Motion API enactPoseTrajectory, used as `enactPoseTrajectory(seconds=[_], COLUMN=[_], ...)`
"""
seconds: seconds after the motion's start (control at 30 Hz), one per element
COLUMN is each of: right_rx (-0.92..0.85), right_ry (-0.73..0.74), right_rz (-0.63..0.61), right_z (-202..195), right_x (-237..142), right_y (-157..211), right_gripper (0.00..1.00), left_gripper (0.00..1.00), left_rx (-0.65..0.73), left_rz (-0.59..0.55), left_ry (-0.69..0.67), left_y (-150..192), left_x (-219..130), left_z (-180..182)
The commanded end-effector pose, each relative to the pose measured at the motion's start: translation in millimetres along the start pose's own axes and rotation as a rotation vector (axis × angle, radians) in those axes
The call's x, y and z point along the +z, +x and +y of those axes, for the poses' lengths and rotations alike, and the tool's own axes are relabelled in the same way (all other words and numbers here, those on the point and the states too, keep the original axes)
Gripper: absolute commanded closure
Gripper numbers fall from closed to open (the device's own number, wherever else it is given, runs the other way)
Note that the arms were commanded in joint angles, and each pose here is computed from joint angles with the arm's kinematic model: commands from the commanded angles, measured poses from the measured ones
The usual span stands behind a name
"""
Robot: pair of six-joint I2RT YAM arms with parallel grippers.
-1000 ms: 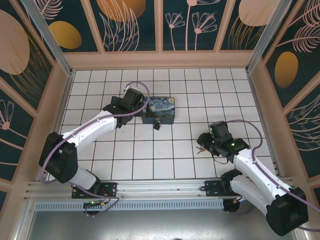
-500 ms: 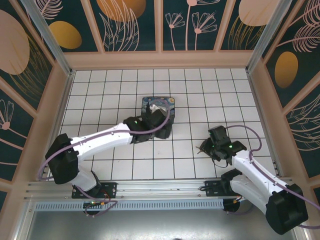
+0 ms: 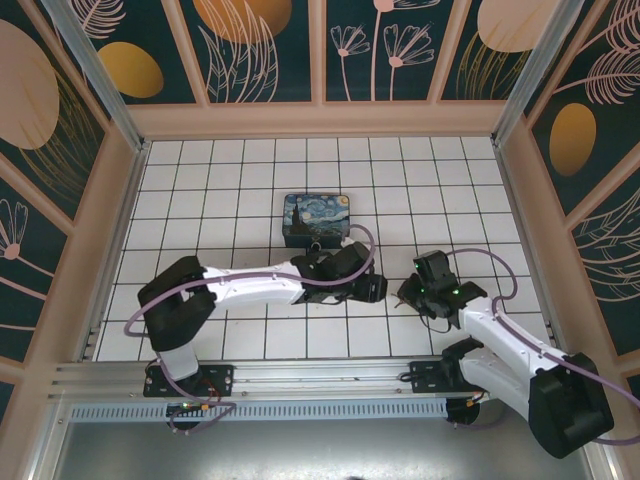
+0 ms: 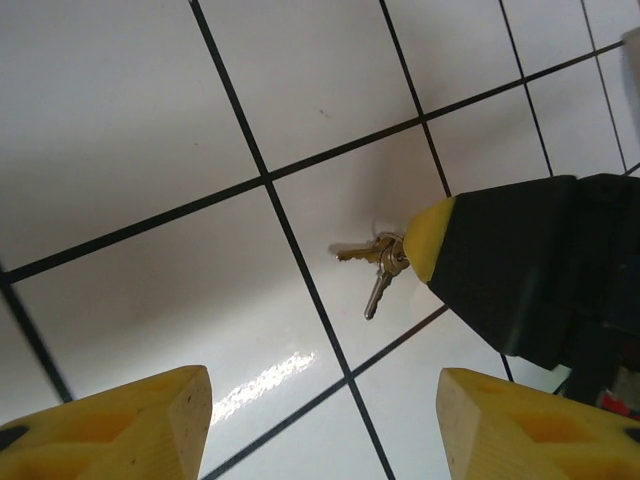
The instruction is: Unlock the padlock with the key
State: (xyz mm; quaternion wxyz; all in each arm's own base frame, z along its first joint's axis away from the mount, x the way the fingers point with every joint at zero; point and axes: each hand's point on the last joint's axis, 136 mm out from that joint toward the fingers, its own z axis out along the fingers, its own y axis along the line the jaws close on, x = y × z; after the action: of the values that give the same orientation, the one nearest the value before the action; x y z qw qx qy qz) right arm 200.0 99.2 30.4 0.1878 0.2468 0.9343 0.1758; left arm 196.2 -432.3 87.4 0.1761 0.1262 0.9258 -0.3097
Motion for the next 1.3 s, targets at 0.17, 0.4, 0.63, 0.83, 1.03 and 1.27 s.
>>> enactPoseTrajectory(seconds=[0.17, 0.4, 0.63, 0.83, 1.03, 1.27], right_rx=[-0.026, -0.046, -0.026, -0.016, -0.046, -0.094], right_ry=[-0.011, -0.002, 0.011, 0.019, 0.008, -0.127], right_rz=[-0.009, -0.001, 0.018, 0.032, 0.034, 0.002], right_z=[-5, -7, -7, -5, 1, 41], right_x=[10, 9, 6, 4, 5, -16], right_y=[2, 4, 5, 5, 3, -12], right_gripper=[0.82, 0.83, 0.73, 0.80, 0.96, 1.00], left_gripper=[0.37, 0.42, 0.46, 0.48, 0.49, 0.52], left_rx=[-0.074, -0.145, -0.206, -0.205, -0.234, -0.325], left_rz=[-0.005, 0.022, 0.046, 0.035, 0.050, 0.104], left_ry=[0.068, 0.108, 0.161, 0.170, 0.219, 0.392], left_y=[2, 14, 13, 7, 7, 15], left_x=[27, 39, 42, 40, 34, 21], left_z=[-6, -1, -3, -6, -4, 2])
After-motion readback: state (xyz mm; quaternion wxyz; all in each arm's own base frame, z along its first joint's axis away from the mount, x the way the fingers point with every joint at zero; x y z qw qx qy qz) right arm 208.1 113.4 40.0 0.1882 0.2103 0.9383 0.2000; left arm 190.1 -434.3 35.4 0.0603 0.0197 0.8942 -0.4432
